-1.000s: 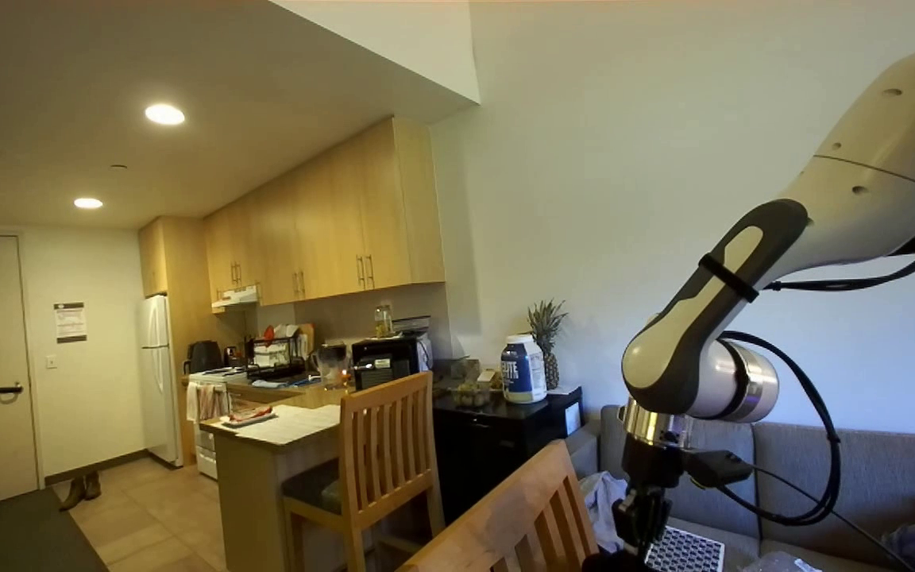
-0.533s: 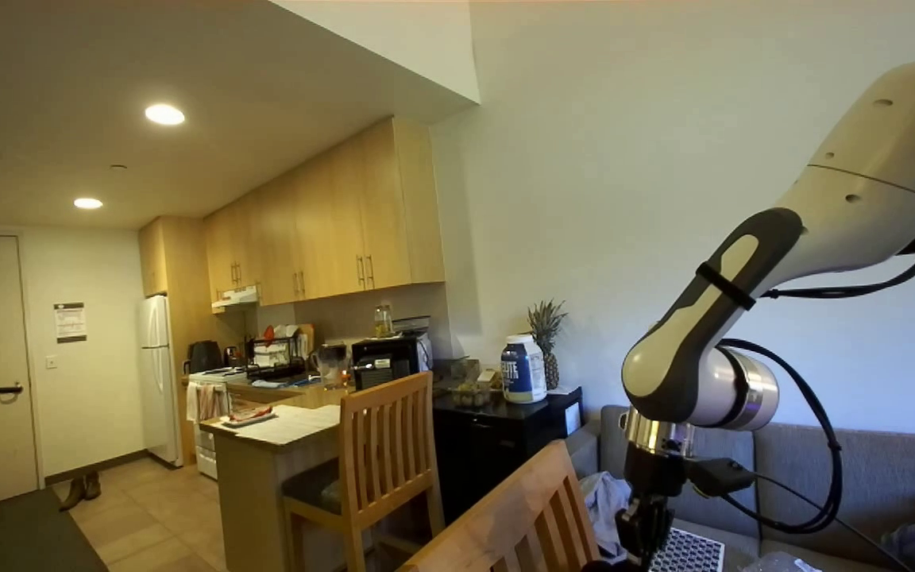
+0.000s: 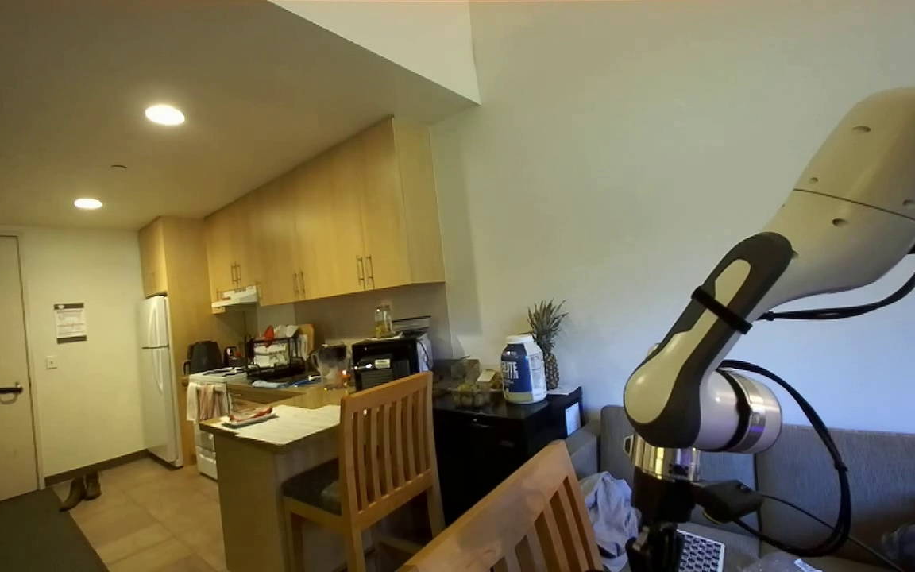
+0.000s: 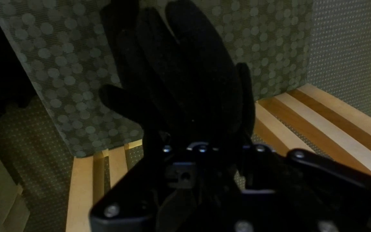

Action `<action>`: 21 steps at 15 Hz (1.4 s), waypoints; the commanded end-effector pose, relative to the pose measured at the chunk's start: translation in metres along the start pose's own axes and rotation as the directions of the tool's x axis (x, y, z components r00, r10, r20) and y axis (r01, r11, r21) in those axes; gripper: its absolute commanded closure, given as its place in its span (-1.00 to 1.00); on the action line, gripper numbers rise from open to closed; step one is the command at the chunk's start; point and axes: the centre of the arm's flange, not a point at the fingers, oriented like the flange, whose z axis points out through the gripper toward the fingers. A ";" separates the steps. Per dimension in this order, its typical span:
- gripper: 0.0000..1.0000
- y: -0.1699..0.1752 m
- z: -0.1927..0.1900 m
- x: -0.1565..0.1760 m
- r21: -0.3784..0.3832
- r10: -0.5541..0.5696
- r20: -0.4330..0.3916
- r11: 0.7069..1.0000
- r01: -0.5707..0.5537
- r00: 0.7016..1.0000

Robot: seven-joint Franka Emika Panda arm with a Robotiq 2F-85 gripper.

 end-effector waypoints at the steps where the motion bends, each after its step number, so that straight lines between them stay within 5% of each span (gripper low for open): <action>1: 0.91 0.013 0.016 0.000 -0.007 -0.020 0.010 1.000 0.021 1.000; 21: 0.91 0.043 0.071 0.006 0.011 0.040 0.070 0.999 -0.041 0.997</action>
